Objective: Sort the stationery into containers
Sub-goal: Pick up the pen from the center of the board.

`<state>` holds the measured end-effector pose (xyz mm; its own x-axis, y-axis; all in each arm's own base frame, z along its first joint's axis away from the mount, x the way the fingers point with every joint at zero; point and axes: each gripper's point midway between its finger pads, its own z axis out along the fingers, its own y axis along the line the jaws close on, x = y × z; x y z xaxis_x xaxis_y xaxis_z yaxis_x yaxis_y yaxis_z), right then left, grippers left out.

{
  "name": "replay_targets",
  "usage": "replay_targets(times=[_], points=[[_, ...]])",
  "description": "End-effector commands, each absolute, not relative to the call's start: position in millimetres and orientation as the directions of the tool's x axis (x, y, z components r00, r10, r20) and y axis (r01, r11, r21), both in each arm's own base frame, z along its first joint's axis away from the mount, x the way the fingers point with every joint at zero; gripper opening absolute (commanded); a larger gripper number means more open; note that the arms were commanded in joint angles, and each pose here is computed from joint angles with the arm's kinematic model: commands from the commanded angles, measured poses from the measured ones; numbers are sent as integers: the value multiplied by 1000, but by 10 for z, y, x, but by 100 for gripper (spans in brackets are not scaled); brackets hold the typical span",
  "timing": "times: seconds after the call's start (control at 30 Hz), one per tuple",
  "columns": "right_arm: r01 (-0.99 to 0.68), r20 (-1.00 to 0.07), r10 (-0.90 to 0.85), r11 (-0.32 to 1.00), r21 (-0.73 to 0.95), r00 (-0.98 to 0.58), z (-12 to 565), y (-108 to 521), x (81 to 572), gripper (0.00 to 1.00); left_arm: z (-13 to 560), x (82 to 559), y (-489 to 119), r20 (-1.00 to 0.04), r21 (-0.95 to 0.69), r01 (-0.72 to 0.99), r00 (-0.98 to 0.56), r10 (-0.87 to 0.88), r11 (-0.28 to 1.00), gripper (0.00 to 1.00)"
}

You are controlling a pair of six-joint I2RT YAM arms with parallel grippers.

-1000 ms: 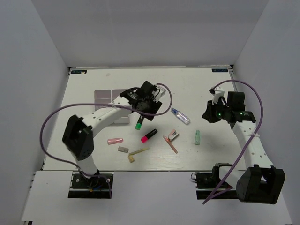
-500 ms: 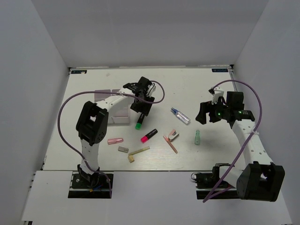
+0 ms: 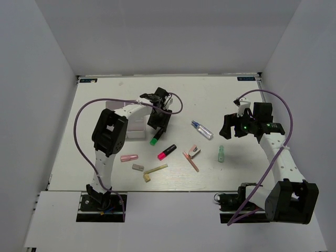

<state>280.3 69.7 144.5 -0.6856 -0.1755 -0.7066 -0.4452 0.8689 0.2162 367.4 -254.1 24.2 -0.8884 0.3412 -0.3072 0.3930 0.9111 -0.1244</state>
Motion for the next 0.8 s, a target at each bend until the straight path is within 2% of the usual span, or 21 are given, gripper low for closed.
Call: replay_targets(times=[0.0, 0.4, 0.57, 0.77], points=[[-454, -727, -178, 868, 203, -664, 1525, 687, 2862, 90, 425, 3797, -2523, -345, -165, 370, -890, 298, 914, 65], [-450, -723, -172, 868, 209, -669, 1514, 687, 2856, 90, 185, 3579, -2546, -261, -189, 401, -901, 348, 896, 61], [-452, -726, -168, 865, 216, -667, 1531, 698, 2858, 90, 100, 3442, -2500, -223, -191, 407, -904, 364, 893, 55], [-455, -730, -166, 863, 217, -663, 1547, 706, 2846, 90, -50, 3315, -2361, -171, -66, 434, -892, 418, 899, 53]])
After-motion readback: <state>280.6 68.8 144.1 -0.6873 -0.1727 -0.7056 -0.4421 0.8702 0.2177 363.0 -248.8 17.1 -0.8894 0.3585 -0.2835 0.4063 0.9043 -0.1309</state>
